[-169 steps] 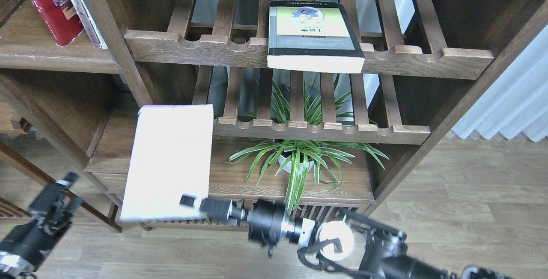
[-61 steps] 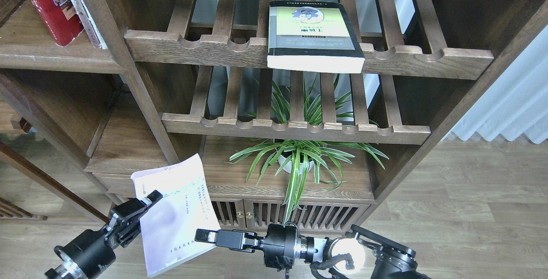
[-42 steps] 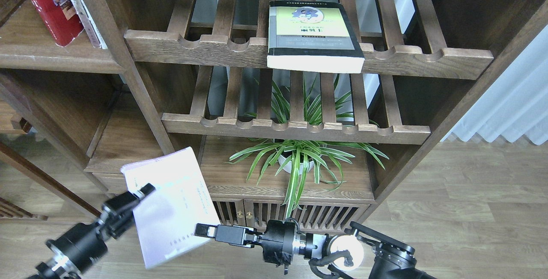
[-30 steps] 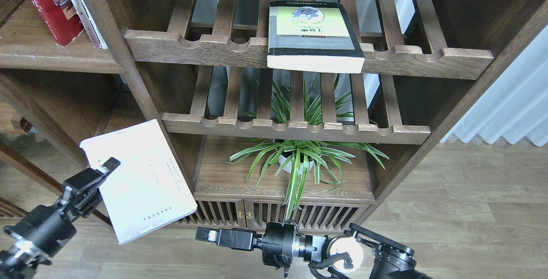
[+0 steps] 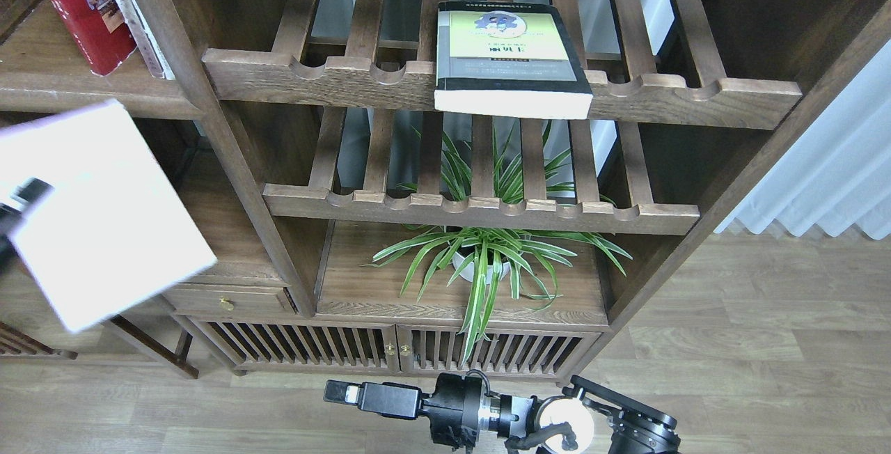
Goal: Organize books on shelf
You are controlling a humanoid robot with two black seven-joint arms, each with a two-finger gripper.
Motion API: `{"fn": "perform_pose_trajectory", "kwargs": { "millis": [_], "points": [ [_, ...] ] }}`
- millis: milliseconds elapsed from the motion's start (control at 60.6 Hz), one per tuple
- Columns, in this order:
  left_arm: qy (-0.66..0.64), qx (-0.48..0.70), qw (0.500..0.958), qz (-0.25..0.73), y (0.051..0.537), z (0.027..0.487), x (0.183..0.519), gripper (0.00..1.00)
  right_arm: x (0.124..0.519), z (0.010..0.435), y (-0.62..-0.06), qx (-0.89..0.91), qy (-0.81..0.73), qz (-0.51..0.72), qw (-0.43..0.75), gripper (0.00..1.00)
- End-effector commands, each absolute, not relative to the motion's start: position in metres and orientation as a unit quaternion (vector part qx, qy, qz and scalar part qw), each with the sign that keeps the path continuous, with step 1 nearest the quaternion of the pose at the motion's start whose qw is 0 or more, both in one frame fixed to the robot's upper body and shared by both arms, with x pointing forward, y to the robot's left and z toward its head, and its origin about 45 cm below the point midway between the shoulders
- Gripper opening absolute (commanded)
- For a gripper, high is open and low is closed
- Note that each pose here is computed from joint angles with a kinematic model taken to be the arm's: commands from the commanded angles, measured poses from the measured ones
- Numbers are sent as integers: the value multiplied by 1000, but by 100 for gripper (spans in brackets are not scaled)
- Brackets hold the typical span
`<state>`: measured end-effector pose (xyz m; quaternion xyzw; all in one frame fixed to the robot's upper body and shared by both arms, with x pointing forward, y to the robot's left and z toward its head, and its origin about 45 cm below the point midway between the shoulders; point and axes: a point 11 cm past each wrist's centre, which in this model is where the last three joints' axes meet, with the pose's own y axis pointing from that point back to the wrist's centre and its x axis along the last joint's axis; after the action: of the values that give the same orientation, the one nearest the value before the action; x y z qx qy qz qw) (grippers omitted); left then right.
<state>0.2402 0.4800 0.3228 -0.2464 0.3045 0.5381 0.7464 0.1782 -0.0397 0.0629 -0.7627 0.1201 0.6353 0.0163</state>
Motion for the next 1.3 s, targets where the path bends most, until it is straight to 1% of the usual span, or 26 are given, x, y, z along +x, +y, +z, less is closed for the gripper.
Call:
{"fn": "perform_pose_trajectory", "kwargs": {
  "millis": [0, 116, 132, 165, 396, 528, 677, 908, 990, 1139, 1288],
  "points": [
    [282, -226, 756, 546, 493, 338, 243, 2, 178, 62, -40, -762, 121, 636, 16, 100],
    [220, -198, 766, 571, 507, 359, 256, 2, 179, 60, -41, -761, 124, 637, 15, 100],
    [179, -182, 770, 585, 513, 373, 265, 2, 180, 61, -40, -761, 125, 636, 17, 100],
    [154, -175, 772, 592, 515, 382, 272, 2, 181, 62, -40, -761, 125, 636, 21, 100],
    [51, -141, 782, 605, 510, 429, 305, 2, 183, 62, -41, -760, 129, 637, 25, 100],
    [18, -133, 779, 613, 506, 441, 325, 2, 181, 61, -42, -756, 131, 640, 28, 100],
    [-1, -121, 781, 613, 492, 447, 354, 2, 183, 62, -43, -755, 135, 641, 35, 100],
    [-32, -94, 777, 621, 477, 479, 395, 2, 182, 61, -43, -754, 135, 642, 35, 100],
    [-33, -88, 788, 609, 458, 491, 419, 2, 187, 63, -45, -754, 141, 640, 43, 100],
    [-20, -82, 796, 599, 444, 490, 436, 2, 201, 67, -53, -749, 160, 639, 71, 100],
    [1, -84, 799, 595, 436, 487, 451, 2, 219, 77, -68, -739, 192, 632, 129, 100]
  ]
}}
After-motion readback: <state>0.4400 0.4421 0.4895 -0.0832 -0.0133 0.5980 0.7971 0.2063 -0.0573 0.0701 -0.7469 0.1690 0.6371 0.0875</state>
